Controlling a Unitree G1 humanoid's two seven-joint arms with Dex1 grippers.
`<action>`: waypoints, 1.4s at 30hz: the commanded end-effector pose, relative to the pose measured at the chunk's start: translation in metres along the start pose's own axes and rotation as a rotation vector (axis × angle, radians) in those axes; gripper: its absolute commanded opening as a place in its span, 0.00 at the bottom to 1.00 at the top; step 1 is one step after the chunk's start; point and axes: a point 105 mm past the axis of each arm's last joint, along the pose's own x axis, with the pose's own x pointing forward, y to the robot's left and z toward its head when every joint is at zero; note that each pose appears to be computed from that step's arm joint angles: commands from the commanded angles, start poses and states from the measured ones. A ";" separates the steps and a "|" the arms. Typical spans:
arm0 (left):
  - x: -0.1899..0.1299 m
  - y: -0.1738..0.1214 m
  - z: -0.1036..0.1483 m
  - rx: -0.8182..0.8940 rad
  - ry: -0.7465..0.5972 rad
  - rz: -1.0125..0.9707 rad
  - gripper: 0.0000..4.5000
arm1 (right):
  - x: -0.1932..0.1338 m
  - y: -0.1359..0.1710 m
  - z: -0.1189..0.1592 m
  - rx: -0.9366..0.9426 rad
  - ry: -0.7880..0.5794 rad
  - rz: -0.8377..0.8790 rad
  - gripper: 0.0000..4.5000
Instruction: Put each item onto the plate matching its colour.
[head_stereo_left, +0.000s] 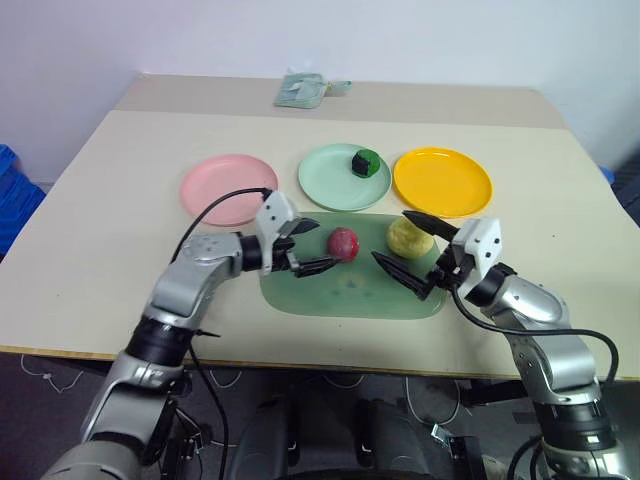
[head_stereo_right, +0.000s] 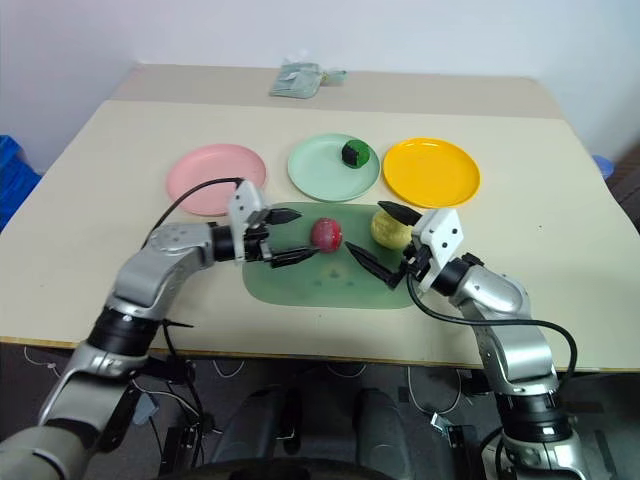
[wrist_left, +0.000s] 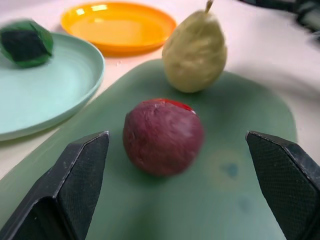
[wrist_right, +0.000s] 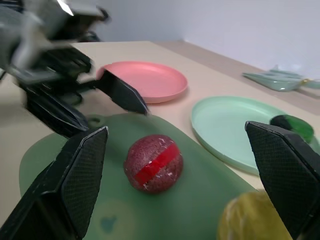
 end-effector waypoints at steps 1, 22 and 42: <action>0.013 0.004 0.008 0.041 0.013 -0.003 0.99 | -0.011 -0.001 0.016 -0.042 -0.034 -0.032 1.00; 0.024 0.008 0.004 0.059 0.057 -0.058 0.99 | -0.109 0.019 0.018 -0.043 0.198 -0.167 1.00; 0.003 0.050 0.034 -0.070 -0.099 0.267 0.46 | -0.093 0.019 0.020 -0.025 0.174 -0.094 1.00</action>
